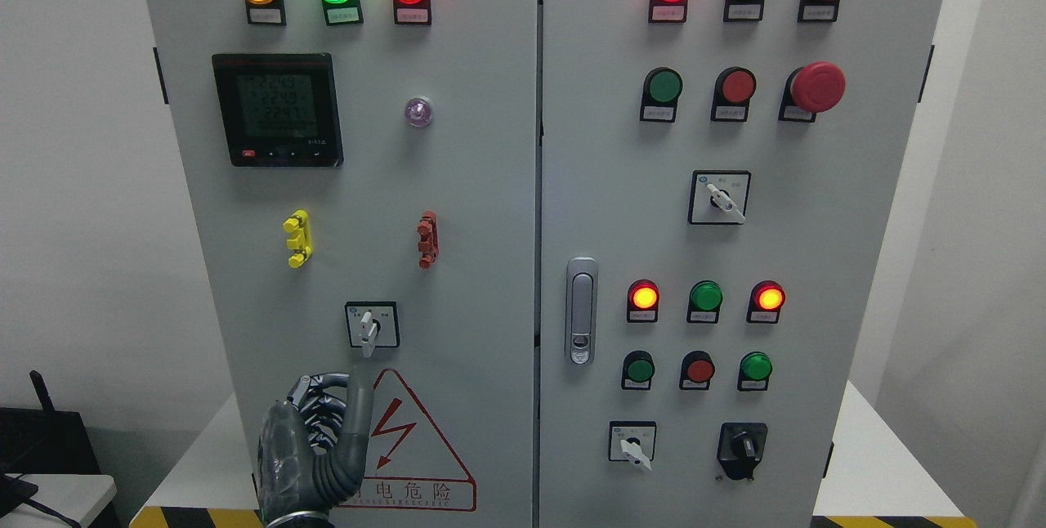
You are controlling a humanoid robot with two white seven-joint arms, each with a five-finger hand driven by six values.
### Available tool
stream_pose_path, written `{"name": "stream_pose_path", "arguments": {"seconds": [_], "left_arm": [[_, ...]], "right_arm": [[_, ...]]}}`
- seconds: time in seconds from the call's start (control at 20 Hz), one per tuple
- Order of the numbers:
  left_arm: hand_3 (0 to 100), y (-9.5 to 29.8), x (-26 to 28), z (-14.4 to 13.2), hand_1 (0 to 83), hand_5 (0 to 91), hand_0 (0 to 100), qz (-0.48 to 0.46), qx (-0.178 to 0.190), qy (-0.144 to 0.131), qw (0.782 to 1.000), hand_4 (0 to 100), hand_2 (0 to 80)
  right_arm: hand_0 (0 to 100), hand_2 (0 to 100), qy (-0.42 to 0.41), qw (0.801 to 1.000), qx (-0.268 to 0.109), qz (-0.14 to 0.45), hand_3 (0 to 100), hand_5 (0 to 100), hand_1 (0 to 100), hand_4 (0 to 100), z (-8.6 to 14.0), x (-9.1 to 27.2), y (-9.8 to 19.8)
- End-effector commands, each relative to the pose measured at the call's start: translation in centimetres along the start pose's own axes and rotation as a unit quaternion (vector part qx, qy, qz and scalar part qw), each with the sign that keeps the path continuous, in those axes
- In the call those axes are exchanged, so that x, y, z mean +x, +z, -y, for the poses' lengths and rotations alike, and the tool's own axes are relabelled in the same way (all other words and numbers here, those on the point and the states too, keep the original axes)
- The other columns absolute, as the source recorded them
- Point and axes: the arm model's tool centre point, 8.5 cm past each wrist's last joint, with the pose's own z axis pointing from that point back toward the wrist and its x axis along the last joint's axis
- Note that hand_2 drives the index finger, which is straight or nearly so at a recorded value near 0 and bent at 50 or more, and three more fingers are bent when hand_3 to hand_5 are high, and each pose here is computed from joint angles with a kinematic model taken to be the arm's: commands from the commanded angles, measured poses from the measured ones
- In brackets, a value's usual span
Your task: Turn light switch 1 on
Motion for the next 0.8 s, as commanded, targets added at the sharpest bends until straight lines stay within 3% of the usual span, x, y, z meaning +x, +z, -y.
{"name": "stream_pose_path", "arguments": {"seconds": [0.0, 0.75], "left_arm": [[81, -0.83, 1.09, 0.14, 36.6, 87.0, 29, 0.003, 0.007, 0.004, 1.000, 86, 45.7], [80, -1.51, 1.50, 0.17, 38.5, 87.1, 35, -0.004, 0.007, 0.009, 1.000, 85, 44.9]], "right_arm": [[12, 0, -0.004, 1.000, 0.001, -0.001, 0, 0, 39, 0, -0.09, -0.05, 0.01], [12, 0, -0.004, 1.000, 0.000, 0.001, 0, 0, 39, 0, 0.00, 0.07, 0.00]]}}
